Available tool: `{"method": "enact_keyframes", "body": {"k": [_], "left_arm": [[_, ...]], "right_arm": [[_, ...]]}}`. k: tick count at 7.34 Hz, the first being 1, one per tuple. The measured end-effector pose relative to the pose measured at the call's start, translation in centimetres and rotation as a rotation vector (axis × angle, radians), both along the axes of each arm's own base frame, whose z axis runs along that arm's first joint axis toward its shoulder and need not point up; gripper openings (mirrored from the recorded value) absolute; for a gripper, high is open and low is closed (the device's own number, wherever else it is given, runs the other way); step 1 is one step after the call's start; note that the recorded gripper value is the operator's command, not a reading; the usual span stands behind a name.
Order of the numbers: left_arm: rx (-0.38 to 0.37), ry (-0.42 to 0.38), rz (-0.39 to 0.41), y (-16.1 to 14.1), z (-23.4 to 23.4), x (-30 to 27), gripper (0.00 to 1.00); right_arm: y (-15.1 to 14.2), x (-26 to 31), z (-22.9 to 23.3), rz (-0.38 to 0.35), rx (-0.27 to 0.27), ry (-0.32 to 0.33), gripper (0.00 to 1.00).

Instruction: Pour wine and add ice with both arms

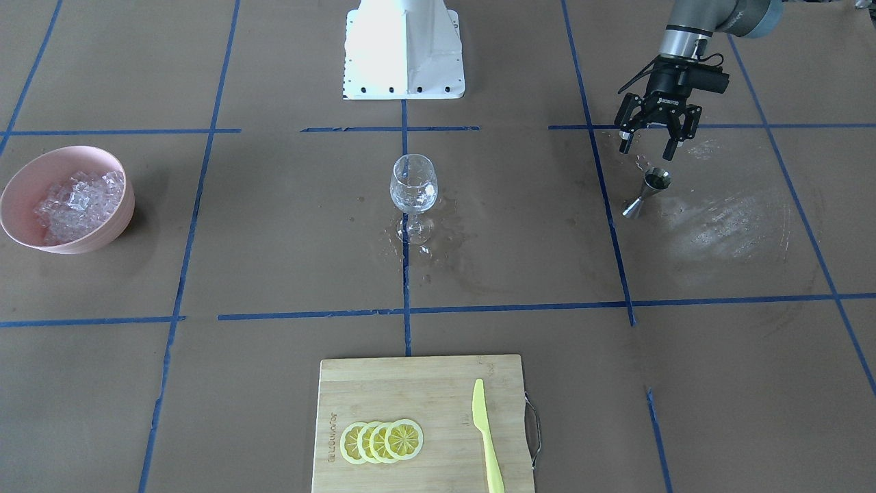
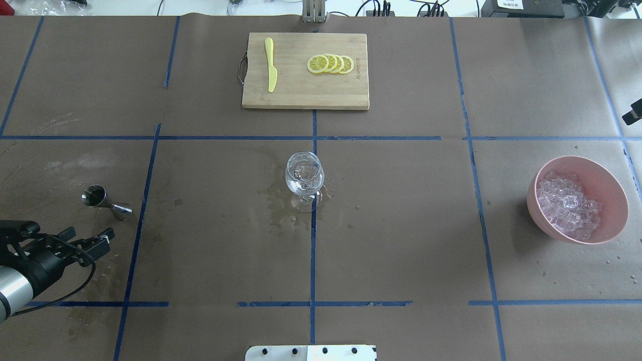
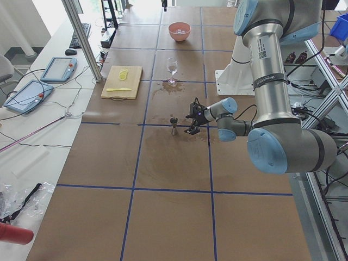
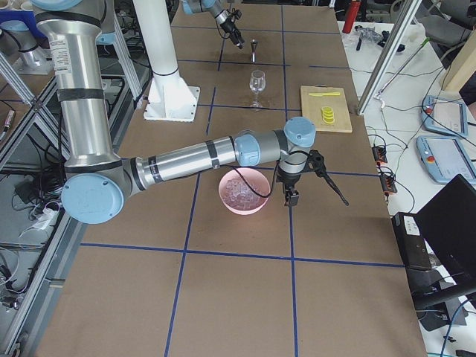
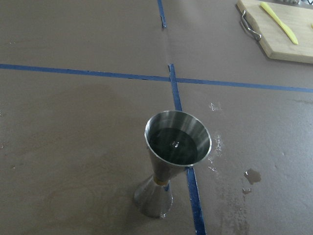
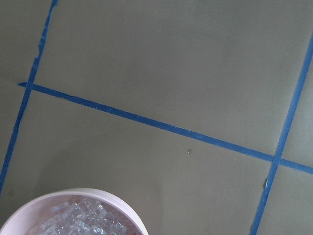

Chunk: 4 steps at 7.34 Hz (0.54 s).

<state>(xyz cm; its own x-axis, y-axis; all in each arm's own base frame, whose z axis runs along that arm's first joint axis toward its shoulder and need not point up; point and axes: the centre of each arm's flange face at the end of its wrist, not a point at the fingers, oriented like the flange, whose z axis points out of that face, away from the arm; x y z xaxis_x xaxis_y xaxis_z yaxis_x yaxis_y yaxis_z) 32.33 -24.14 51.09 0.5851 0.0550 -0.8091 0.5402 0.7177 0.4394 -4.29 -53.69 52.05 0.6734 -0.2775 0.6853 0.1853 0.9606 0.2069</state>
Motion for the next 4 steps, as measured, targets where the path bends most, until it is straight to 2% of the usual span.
{"method": "enact_keyframes", "body": {"k": [4], "left_arm": [[0.129, -0.060, -0.201, -0.3, 2.1, 2.8, 0.98]], "right_arm": [[0.1, 0.0, 0.0, 0.000, 0.001, -0.001, 1.00]]}}
